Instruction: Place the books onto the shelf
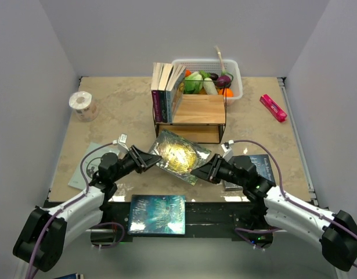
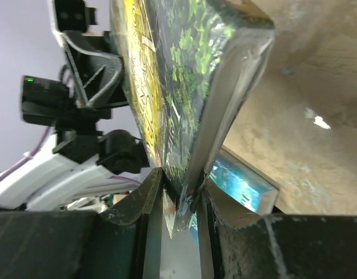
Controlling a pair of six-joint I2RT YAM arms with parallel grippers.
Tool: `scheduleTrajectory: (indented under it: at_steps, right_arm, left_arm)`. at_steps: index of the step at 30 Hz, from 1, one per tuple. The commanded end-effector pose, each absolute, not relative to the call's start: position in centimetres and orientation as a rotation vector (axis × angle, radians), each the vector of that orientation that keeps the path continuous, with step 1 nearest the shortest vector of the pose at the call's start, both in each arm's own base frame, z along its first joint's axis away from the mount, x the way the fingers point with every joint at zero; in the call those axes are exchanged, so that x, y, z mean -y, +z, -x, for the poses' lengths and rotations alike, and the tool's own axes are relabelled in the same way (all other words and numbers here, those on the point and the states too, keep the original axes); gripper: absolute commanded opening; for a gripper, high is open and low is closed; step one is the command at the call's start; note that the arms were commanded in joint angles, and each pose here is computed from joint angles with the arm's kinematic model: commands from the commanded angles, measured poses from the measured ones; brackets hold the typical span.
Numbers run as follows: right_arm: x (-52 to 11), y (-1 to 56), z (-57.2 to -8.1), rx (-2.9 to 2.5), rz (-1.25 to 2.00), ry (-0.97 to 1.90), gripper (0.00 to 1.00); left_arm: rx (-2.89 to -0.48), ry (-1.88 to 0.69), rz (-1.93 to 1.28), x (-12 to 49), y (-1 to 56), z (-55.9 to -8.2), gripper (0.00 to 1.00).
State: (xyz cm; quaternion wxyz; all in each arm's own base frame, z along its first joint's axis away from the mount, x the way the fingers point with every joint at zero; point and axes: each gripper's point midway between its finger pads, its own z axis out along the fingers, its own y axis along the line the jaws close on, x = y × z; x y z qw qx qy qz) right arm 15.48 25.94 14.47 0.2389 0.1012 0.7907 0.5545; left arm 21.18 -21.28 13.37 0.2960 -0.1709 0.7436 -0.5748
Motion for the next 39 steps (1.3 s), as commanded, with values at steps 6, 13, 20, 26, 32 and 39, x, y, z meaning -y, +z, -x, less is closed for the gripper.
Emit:
scheduleTrajectory:
  at_steps: [6, 13, 20, 26, 32, 39]
  right_arm:
    - [-25.4, 14.9, -16.6, -2.233, -0.088, 1.307, 0.0]
    - [-25.4, 16.6, -17.7, -2.183, -0.075, 1.272, 0.0]
    - [-24.8, 17.1, -18.8, -2.134, -0.116, 1.273, 0.0]
    - [-24.6, 17.8, -20.3, -2.016, -0.189, 1.365, 0.0]
    - [-25.4, 18.4, -20.8, -1.908, -0.235, 1.516, 0.0]
    - [-25.4, 18.0, -19.7, -1.869, -0.316, 1.673, 0.0]
  left_arm:
    - [-2.382, -0.893, 0.47, 16.4, 4.6, -20.8, 0.34]
    - [-2.502, -0.5, 0.534, 12.2, 4.1, -21.2, 0.6]
    - [-2.544, -0.34, 0.584, 10.3, 3.4, -21.0, 0.68]
    - [-2.494, -0.339, 0.634, 9.5, 4.1, -21.7, 0.68]
    - [-2.444, -0.412, 0.645, 9.7, 5.2, -23.0, 0.68]
    - [-2.474, -0.495, 0.643, 10.6, 4.5, -23.1, 0.67]
